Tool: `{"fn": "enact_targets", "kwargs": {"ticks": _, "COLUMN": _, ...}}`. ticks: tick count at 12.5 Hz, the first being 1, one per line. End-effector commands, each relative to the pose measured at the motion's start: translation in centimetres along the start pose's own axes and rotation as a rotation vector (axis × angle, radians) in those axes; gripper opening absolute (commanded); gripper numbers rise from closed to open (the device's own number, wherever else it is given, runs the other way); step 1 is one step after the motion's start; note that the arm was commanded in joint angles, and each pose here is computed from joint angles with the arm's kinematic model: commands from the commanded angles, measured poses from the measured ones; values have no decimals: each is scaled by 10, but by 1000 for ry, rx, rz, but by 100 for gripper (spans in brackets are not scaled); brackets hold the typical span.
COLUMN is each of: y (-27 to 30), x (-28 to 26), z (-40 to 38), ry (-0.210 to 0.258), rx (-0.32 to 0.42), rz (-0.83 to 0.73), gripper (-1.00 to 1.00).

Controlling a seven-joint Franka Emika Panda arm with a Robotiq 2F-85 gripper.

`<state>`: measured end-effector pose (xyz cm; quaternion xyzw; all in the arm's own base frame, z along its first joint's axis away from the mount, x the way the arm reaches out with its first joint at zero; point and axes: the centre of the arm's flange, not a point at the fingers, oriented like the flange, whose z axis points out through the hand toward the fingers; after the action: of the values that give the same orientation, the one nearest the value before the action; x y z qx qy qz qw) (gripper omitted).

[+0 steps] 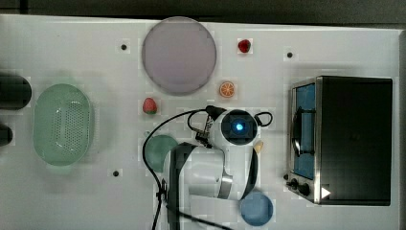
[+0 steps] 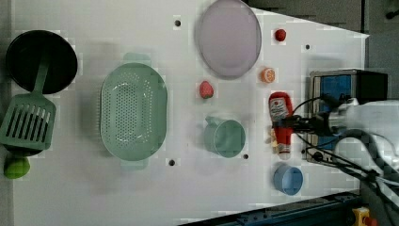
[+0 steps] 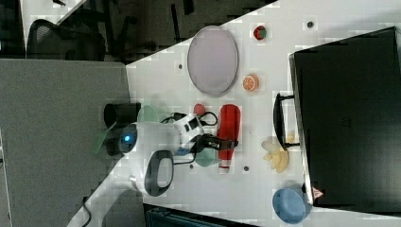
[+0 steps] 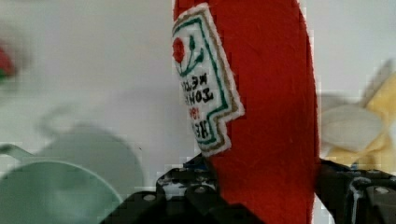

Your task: Pick ketchup from plate and place it on table.

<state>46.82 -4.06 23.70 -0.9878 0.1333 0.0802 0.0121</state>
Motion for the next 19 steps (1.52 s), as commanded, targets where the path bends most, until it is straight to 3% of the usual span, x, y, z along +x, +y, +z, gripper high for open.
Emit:
{"fn": "enact_targets", "kwargs": {"ticks": 1, "y": -13, "x": 17, "z": 4, "ry": 80, "rx": 13, "rz": -26, "gripper": 20}}
{"fn": "enact_targets", "kwargs": {"ticks": 2, "y": -13, "x": 18, "z": 19, "ry": 71, "rx": 10, "rz": -25, "gripper": 25}}
{"fn": "enact_targets", "kwargs": {"ticks": 5, "y": -13, "x": 22, "z": 30, "ry": 94, "rx": 12, "rz": -24, "gripper": 88}}
{"fn": "enact_targets", "kwargs": {"ticks": 6, "y": -14, "x": 24, "z": 17, "ry": 112, "rx": 17, "rz": -22, "gripper": 100}}
{"fn": "enact_targets", "kwargs": {"ticks": 11, "y": -28, "x": 23, "z": -135, "ry": 200, "rx": 74, "rz": 175, "gripper": 100}}
{"fn": "enact_targets", "kwargs": {"ticks": 12, "y": -30, "x": 17, "z": -172, "ry": 200, "rx": 84, "rz": 235, "gripper": 100}}
{"fn": "enact_targets", "kwargs": {"ticks": 15, "y": -34, "x": -9, "z": -258, "ry": 135, "rx": 84, "rz": 423, "gripper": 100}}
{"fn": "enact_targets", "kwargs": {"ticks": 17, "y": -35, "x": -21, "z": -302, "ry": 127, "rx": 81, "rz": 488, "gripper": 100}}
{"fn": "enact_targets", "kwargs": {"ticks": 19, "y": -31, "x": -28, "z": -331, "ry": 133, "rx": 30, "rz": 483, "gripper": 100}}
